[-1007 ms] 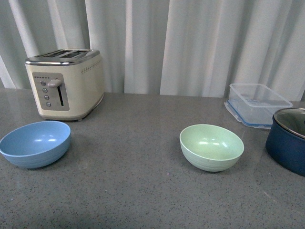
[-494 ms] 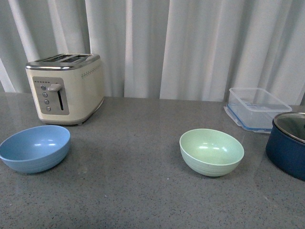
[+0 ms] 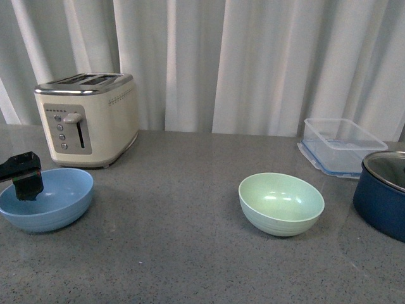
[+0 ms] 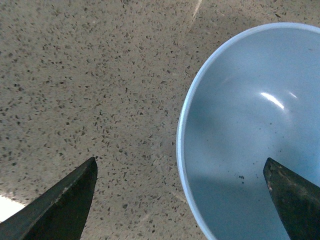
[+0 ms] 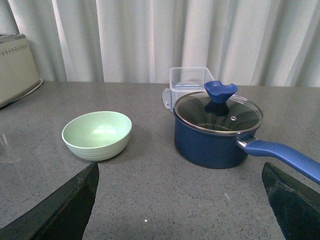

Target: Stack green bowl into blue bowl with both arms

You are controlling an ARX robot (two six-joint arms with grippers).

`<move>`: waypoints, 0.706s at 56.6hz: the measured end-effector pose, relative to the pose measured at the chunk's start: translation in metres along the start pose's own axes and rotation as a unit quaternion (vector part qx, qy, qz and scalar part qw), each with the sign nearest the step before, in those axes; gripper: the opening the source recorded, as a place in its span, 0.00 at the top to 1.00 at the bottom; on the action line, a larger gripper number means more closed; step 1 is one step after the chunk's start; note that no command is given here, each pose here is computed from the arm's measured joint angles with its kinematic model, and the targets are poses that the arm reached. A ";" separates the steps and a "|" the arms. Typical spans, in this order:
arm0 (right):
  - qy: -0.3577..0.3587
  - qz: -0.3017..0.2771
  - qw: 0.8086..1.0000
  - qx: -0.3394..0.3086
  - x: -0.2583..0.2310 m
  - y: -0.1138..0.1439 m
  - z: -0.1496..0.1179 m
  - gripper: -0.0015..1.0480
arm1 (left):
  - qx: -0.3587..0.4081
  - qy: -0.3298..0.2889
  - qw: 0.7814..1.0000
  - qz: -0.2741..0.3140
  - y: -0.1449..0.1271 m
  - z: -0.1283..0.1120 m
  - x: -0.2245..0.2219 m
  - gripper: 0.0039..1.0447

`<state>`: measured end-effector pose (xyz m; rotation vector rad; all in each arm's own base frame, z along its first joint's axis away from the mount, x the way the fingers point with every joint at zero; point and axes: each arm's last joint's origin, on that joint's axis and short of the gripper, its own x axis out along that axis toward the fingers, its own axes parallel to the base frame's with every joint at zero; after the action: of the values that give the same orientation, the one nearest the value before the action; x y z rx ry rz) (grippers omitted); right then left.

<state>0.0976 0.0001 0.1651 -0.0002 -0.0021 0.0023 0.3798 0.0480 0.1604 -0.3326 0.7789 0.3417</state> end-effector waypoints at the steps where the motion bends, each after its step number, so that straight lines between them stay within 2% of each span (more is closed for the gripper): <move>1: 0.000 0.000 1.000 0.000 0.000 0.000 0.000 0.10 | -0.006 0.003 1.000 -0.002 0.000 0.000 0.003 0.06; 24: 0.000 0.000 1.000 0.000 0.000 0.000 0.000 0.10 | -0.064 0.026 0.997 -0.020 -0.006 -0.005 0.028 0.07; 40: 0.000 0.000 1.000 0.000 0.000 0.000 0.000 0.10 | -0.074 0.032 0.997 -0.018 -0.007 -0.007 0.032 0.48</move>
<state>0.0976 0.0001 0.1651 0.0002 -0.0021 0.0023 0.3992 0.0446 0.1337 -0.4977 0.8120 0.3575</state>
